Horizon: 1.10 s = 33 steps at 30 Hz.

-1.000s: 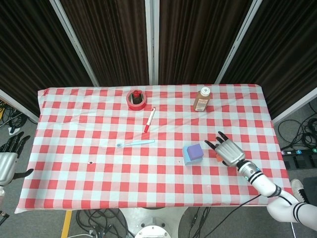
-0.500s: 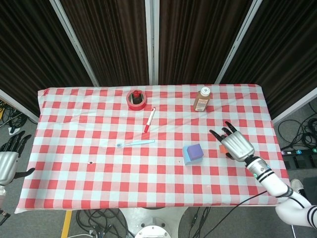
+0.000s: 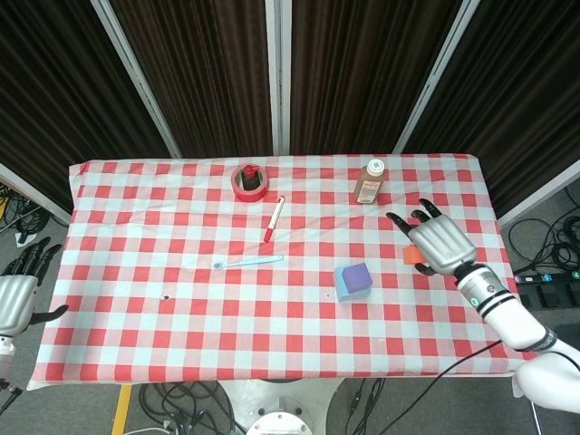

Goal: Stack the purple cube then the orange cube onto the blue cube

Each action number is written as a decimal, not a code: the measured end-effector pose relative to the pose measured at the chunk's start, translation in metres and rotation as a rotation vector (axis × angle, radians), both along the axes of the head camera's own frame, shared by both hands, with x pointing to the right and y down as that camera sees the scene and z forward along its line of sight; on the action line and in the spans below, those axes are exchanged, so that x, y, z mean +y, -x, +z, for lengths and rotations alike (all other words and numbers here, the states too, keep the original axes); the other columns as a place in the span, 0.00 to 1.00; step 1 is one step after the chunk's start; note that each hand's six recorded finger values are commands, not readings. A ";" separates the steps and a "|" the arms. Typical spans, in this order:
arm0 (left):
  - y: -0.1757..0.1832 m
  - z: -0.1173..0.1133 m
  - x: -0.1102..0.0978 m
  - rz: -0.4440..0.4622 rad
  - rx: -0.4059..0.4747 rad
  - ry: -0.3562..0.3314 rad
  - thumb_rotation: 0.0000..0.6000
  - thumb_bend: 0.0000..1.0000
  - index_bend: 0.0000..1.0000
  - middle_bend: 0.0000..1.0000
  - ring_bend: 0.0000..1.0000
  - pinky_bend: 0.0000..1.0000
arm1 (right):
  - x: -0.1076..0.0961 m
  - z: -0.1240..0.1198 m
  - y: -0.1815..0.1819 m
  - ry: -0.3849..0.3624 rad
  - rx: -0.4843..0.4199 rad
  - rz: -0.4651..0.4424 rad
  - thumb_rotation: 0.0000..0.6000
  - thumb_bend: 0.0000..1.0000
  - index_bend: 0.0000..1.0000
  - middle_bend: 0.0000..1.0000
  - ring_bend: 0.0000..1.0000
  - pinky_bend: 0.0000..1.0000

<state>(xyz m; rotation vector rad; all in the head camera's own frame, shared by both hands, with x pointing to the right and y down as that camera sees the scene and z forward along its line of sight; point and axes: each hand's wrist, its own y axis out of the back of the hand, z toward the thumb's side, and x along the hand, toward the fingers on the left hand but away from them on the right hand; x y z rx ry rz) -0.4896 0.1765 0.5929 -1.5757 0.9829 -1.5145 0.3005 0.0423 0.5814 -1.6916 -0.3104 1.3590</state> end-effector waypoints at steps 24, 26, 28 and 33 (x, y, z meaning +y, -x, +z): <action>0.013 0.001 0.000 -0.041 0.009 -0.007 1.00 0.12 0.13 0.12 0.09 0.22 | 0.008 0.015 0.094 0.110 0.004 -0.209 1.00 0.13 0.01 0.49 0.17 0.00; 0.014 0.001 0.001 -0.042 0.008 -0.005 1.00 0.12 0.13 0.12 0.09 0.22 | 0.009 0.016 0.094 0.107 0.013 -0.219 1.00 0.13 0.01 0.49 0.17 0.00; 0.014 0.001 0.001 -0.040 0.004 -0.001 1.00 0.12 0.13 0.12 0.09 0.22 | 0.010 0.017 0.095 0.102 0.022 -0.233 1.00 0.13 0.01 0.49 0.17 0.00; 0.015 0.000 0.001 -0.038 -0.001 -0.002 1.00 0.12 0.13 0.12 0.09 0.22 | 0.012 0.019 0.098 0.094 0.023 -0.254 1.00 0.13 0.01 0.49 0.17 0.00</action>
